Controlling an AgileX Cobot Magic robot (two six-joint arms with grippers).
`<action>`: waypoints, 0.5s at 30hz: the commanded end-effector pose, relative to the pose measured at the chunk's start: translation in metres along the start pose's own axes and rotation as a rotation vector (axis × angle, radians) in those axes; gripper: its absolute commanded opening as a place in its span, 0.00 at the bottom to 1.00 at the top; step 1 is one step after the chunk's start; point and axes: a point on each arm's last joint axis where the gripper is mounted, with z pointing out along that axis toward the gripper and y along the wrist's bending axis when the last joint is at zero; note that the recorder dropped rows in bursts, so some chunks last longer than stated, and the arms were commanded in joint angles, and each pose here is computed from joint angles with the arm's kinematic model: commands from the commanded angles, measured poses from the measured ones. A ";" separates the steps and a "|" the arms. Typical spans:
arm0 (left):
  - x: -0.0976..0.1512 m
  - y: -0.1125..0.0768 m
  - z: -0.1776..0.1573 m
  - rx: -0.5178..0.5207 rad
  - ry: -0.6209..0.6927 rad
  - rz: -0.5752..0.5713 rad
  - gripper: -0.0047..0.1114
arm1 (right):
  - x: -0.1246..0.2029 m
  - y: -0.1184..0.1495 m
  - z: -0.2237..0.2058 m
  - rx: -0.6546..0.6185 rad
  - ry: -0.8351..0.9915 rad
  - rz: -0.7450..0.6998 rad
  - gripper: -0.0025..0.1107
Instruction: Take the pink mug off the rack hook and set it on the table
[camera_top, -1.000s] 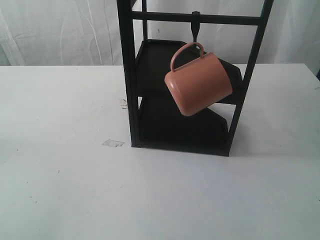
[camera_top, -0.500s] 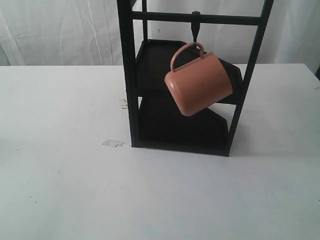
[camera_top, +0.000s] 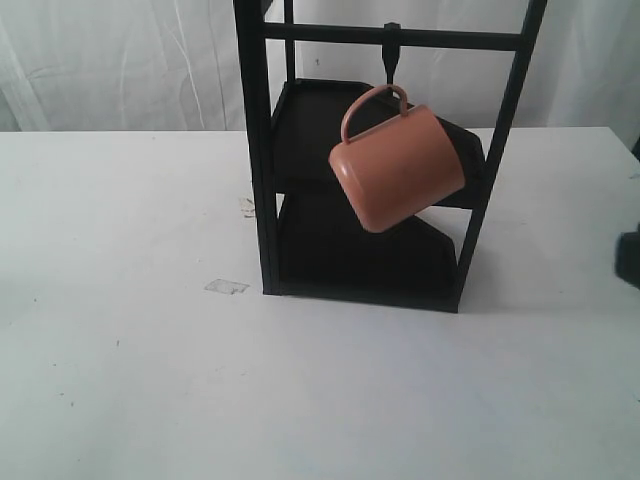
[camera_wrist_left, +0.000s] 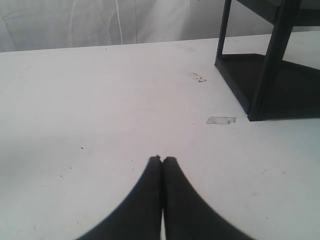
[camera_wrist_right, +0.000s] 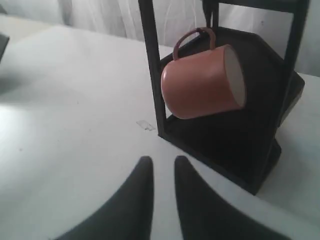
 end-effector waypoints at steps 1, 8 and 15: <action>0.002 0.000 0.000 -0.002 0.004 -0.008 0.04 | -0.016 -0.010 0.042 -0.011 0.120 -0.150 0.53; 0.002 0.000 0.000 -0.002 0.004 -0.008 0.04 | -0.023 -0.033 0.106 0.072 0.106 -0.218 0.74; 0.002 0.000 0.000 -0.002 0.004 -0.008 0.04 | -0.017 -0.040 0.140 0.075 0.163 -0.259 0.74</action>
